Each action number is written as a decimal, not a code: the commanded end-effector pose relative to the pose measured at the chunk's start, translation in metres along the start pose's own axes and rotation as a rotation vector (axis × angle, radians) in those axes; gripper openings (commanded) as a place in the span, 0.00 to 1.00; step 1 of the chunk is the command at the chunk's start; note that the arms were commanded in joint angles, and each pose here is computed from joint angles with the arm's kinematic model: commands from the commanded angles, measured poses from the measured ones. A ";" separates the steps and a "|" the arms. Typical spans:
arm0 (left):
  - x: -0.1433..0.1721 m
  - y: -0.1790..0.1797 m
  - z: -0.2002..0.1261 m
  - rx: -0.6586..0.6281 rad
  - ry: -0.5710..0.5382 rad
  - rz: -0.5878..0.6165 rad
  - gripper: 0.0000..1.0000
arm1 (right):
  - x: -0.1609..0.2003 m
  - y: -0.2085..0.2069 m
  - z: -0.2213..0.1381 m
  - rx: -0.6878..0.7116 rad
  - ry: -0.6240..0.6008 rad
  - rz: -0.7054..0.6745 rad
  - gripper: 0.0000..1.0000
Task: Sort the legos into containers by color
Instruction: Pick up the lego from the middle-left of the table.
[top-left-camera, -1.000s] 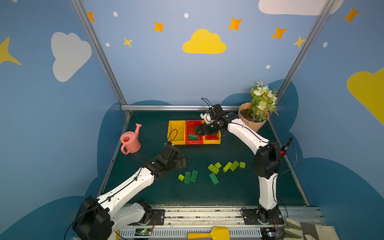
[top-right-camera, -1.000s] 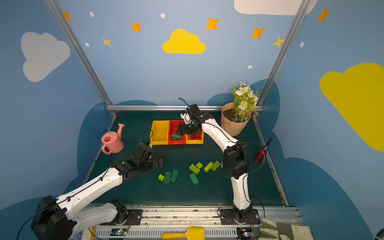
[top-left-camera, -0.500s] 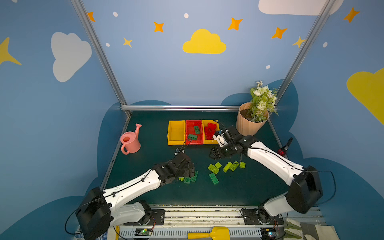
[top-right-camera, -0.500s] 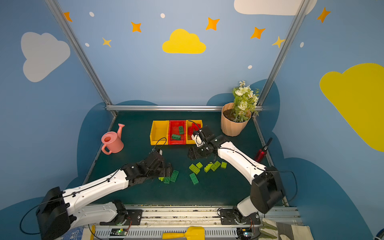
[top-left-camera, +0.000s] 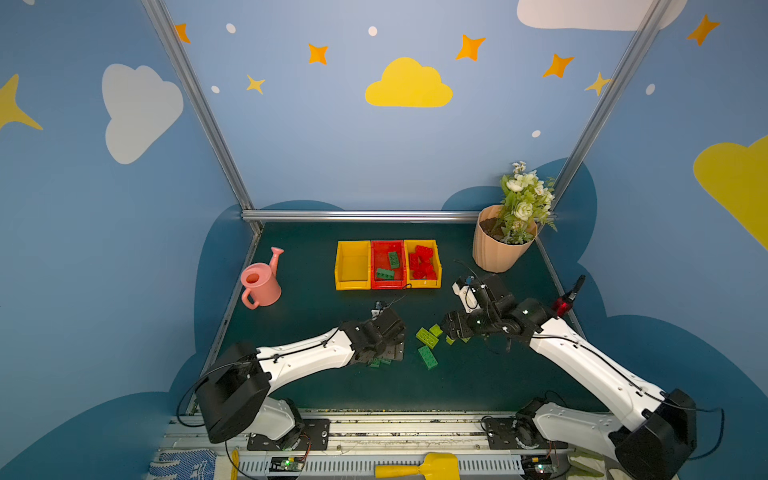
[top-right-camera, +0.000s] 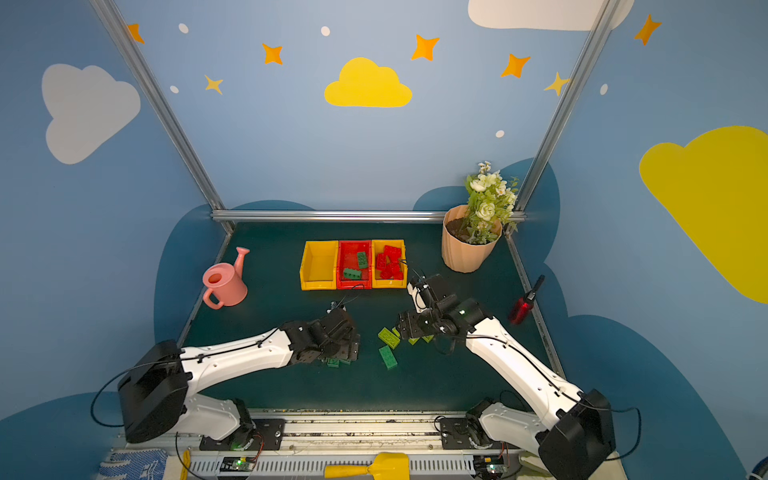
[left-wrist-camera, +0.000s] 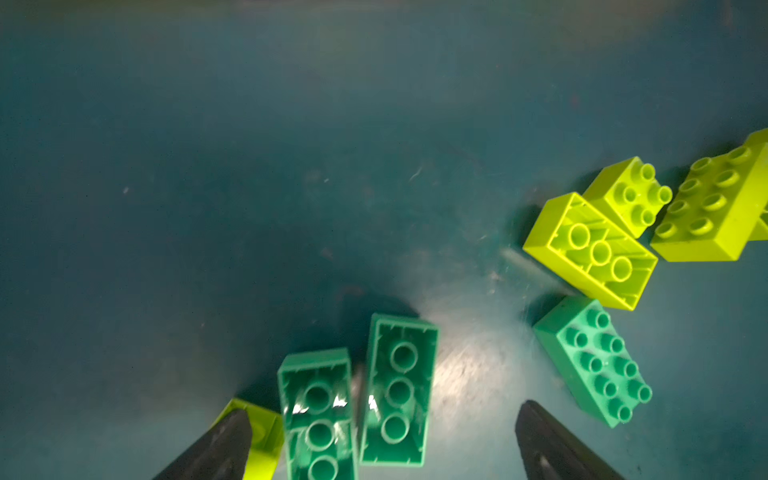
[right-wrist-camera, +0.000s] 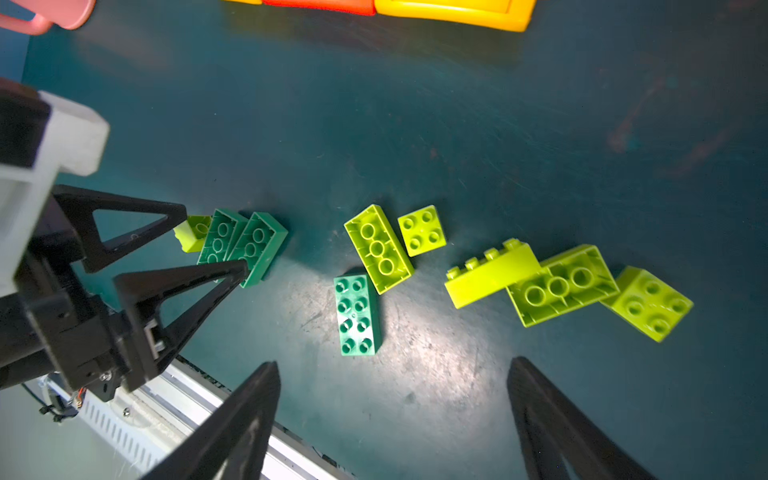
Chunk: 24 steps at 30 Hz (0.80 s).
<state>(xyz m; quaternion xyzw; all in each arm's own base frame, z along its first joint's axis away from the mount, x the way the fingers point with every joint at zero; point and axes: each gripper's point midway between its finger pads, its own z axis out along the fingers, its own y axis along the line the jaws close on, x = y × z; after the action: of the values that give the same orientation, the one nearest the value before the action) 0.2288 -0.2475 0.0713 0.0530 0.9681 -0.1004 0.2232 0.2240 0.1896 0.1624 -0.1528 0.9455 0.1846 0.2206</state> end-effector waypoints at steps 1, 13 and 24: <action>-0.009 -0.004 0.001 -0.031 -0.003 0.072 0.98 | 0.005 -0.010 -0.007 0.040 -0.013 0.029 0.86; -0.003 -0.026 0.031 0.001 0.082 0.135 0.87 | 0.010 -0.019 -0.014 0.057 -0.031 0.057 0.85; 0.007 -0.028 0.046 -0.009 0.137 0.131 0.67 | 0.010 -0.021 -0.020 0.062 -0.039 0.065 0.86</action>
<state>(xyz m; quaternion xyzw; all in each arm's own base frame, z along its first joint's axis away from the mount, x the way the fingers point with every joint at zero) 0.2409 -0.2837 0.0333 0.1216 0.9748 -0.0762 0.1705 0.2194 0.1671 0.1670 -0.1206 0.9489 0.1703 0.2367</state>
